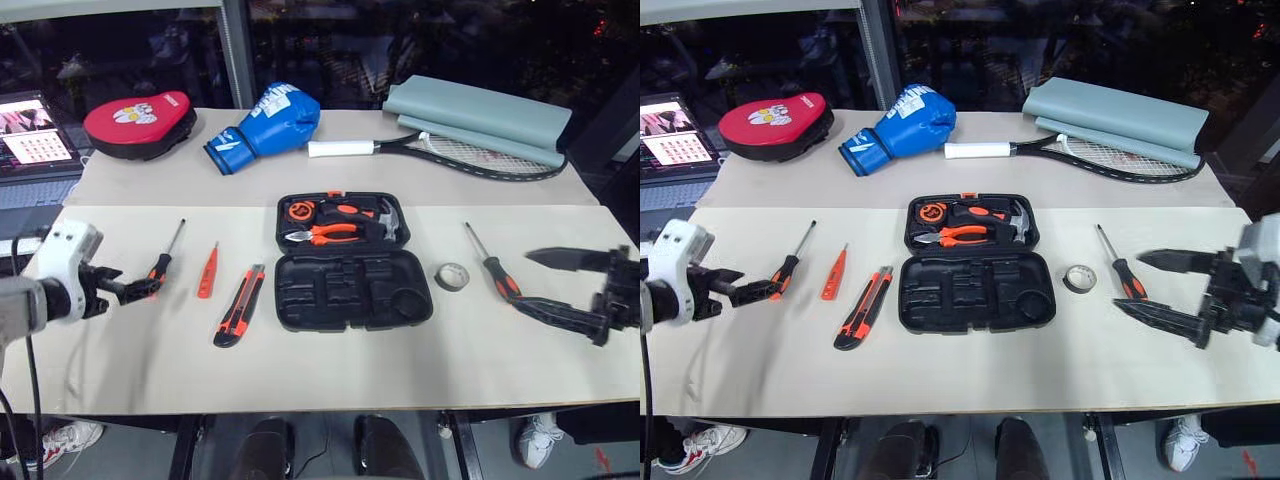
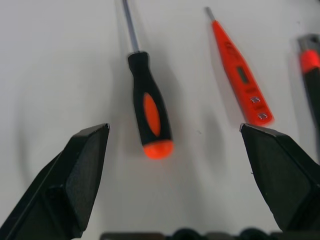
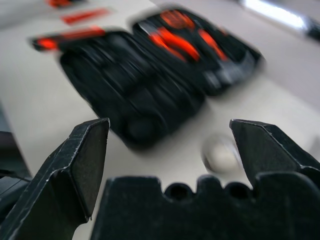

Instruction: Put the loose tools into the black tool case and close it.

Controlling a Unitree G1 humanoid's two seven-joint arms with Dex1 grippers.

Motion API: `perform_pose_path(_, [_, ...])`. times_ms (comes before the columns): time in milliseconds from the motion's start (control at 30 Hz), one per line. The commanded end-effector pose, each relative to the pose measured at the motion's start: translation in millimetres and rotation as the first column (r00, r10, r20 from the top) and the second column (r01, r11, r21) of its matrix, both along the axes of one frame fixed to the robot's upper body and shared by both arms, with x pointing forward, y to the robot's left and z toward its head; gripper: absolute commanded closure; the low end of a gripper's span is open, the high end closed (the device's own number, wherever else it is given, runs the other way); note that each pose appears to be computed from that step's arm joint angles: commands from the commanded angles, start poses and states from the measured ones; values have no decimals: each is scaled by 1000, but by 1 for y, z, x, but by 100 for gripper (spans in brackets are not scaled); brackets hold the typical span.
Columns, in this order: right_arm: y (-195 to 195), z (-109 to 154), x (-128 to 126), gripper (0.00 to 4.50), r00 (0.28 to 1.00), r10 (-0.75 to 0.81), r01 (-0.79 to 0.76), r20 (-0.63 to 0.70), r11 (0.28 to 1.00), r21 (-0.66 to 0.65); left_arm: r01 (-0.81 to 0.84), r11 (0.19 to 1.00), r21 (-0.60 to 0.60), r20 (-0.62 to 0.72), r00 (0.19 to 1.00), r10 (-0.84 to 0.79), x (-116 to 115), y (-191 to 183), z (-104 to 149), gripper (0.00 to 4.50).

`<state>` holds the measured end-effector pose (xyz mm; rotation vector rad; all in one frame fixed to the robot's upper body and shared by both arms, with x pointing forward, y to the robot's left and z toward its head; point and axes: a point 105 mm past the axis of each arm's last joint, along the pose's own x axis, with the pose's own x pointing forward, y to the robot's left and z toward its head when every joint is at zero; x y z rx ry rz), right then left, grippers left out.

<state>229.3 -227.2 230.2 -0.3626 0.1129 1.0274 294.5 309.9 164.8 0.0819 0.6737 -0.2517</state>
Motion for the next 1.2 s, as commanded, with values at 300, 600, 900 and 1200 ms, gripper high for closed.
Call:
perform_pose_path(300, [89, 31, -14, 2, 949, 279, -289, 150, 956, 48, -40, 983, 181, -156, 985, 69, 43, 12, -16, 0])
perform_pose_path(600, [103, 33, -11, 0, 948, 272, -288, 168, 954, 84, -21, 993, 113, -227, 973, 46, 58, 3, -43, 106])
perform_pose_path(900, [100, 37, -8, 0, 955, 238, -258, 177, 961, 99, -12, 993, 116, -216, 976, 37, 65, 11, -48, 362])
perform_pose_path(1200, [88, 32, -10, 0, 979, 150, -166, 141, 979, 117, 568, 804, 176, 130, 796, -591, 106, -106, 45, 362])
